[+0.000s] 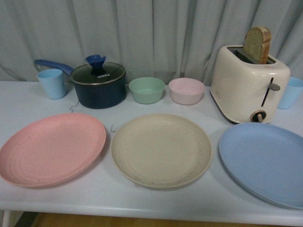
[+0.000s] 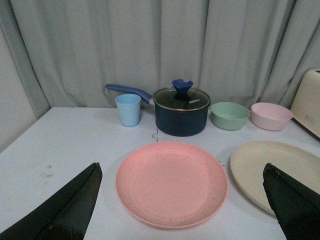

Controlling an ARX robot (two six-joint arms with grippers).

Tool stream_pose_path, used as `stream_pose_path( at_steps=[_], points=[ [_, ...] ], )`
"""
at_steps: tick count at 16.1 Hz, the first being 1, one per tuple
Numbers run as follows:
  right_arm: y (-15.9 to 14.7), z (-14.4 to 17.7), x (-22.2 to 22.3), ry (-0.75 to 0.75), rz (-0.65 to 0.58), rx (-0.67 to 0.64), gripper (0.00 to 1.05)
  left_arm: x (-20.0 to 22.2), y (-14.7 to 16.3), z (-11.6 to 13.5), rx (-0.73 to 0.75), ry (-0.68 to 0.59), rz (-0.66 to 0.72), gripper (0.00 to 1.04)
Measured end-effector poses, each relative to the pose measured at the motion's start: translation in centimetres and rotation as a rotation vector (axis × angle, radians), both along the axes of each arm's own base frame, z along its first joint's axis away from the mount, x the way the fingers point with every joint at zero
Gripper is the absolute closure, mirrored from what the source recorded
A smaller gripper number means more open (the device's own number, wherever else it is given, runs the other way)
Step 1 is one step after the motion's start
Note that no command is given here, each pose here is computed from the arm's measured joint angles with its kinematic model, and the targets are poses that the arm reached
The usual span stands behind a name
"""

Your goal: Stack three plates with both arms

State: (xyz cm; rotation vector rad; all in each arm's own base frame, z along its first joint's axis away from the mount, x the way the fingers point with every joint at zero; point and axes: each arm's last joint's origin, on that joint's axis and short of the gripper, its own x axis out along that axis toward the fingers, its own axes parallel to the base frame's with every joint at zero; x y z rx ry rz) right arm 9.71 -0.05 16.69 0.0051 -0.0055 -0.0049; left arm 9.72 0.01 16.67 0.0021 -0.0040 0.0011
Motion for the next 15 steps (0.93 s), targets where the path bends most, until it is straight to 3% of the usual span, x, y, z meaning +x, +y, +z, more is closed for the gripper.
stream_pose_path(
  at_steps=[9,10,11,13,15],
  points=[
    [0.0,0.0,0.0,0.000,0.000,0.000,0.06,0.0,0.0,0.0,0.000,0.005,0.002,0.07],
    [0.0,0.0,0.0,0.001,-0.001,0.000,0.06,0.2,0.2,0.0,0.051,0.246,0.074,0.07],
    [0.0,0.0,0.0,-0.001,0.001,-0.001,0.06,1.7,1.1,1.5,0.079,0.346,0.095,0.07],
    [0.0,0.0,0.0,0.000,0.000,-0.001,0.06,5.6,3.0,3.8,0.058,0.426,0.015,0.07],
    [0.0,0.0,0.0,0.000,0.000,-0.001,0.06,11.1,4.0,2.3,0.033,0.620,-0.078,0.07]
  ],
)
